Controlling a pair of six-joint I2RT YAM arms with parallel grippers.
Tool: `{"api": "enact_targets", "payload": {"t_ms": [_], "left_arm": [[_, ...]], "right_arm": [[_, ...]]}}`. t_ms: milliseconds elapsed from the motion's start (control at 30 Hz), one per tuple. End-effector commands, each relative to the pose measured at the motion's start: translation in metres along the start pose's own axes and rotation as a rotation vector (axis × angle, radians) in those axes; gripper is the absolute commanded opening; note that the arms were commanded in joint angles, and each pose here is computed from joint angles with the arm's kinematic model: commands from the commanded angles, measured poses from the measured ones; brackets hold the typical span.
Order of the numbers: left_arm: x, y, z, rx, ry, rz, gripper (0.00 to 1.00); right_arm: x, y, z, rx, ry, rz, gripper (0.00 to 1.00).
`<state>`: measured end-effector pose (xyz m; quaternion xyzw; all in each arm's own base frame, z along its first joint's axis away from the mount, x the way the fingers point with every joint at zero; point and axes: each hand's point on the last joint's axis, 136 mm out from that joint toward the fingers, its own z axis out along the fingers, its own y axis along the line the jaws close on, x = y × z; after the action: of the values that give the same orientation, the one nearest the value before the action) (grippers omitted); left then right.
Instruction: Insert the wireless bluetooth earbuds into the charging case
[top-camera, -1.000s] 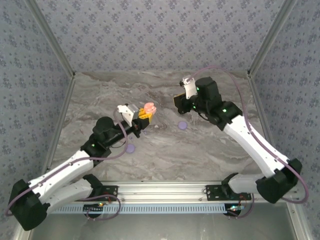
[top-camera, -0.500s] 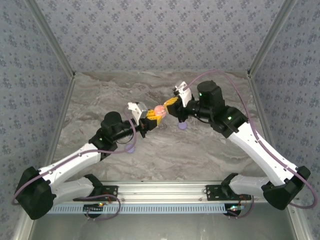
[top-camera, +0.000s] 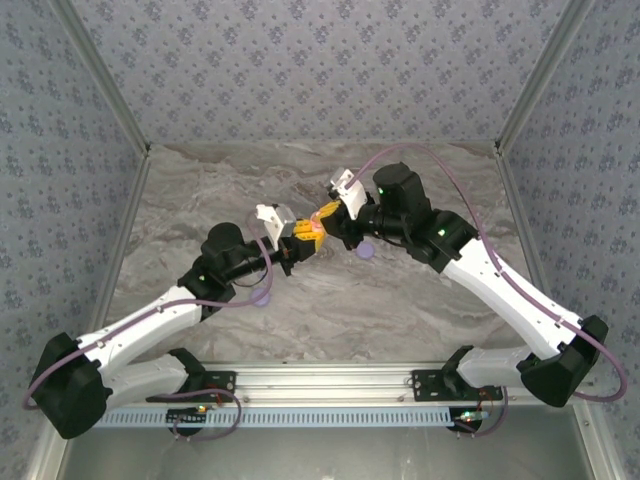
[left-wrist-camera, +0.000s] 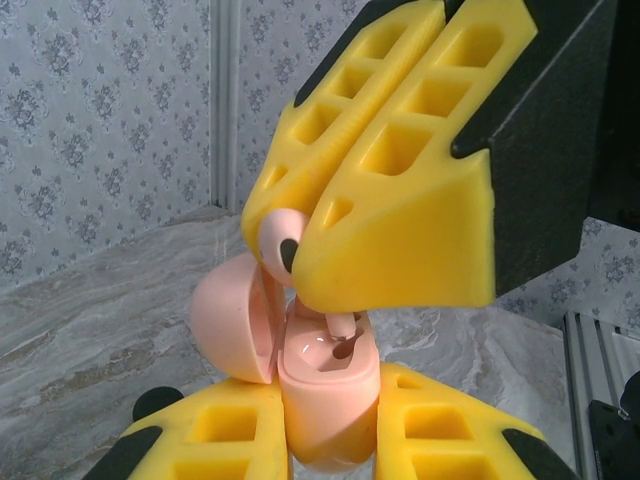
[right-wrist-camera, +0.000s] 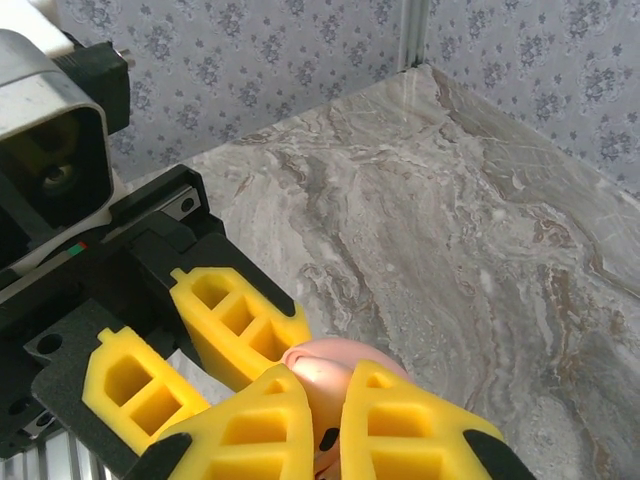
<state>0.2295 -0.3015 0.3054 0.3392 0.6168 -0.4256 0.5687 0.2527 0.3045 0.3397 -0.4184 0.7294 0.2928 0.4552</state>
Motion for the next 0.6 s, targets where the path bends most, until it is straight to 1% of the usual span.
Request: {"api": "enact_targets", "payload": {"t_ms": [0,300,567], "left_arm": [[-0.029,-0.010,0.000,0.036,-0.076,0.028,0.00],[-0.032,-0.007,-0.002,0.015,-0.086,0.030,0.00],[-0.034,-0.006,-0.003,0.009,-0.095,0.029,0.00]], "right_arm": [[-0.009,-0.003,-0.004,0.032,-0.003,-0.037,0.10],[0.005,-0.003,-0.001,0.036,0.048,-0.047,0.10],[0.013,0.000,0.004,0.013,0.059,-0.047,0.11]]}}
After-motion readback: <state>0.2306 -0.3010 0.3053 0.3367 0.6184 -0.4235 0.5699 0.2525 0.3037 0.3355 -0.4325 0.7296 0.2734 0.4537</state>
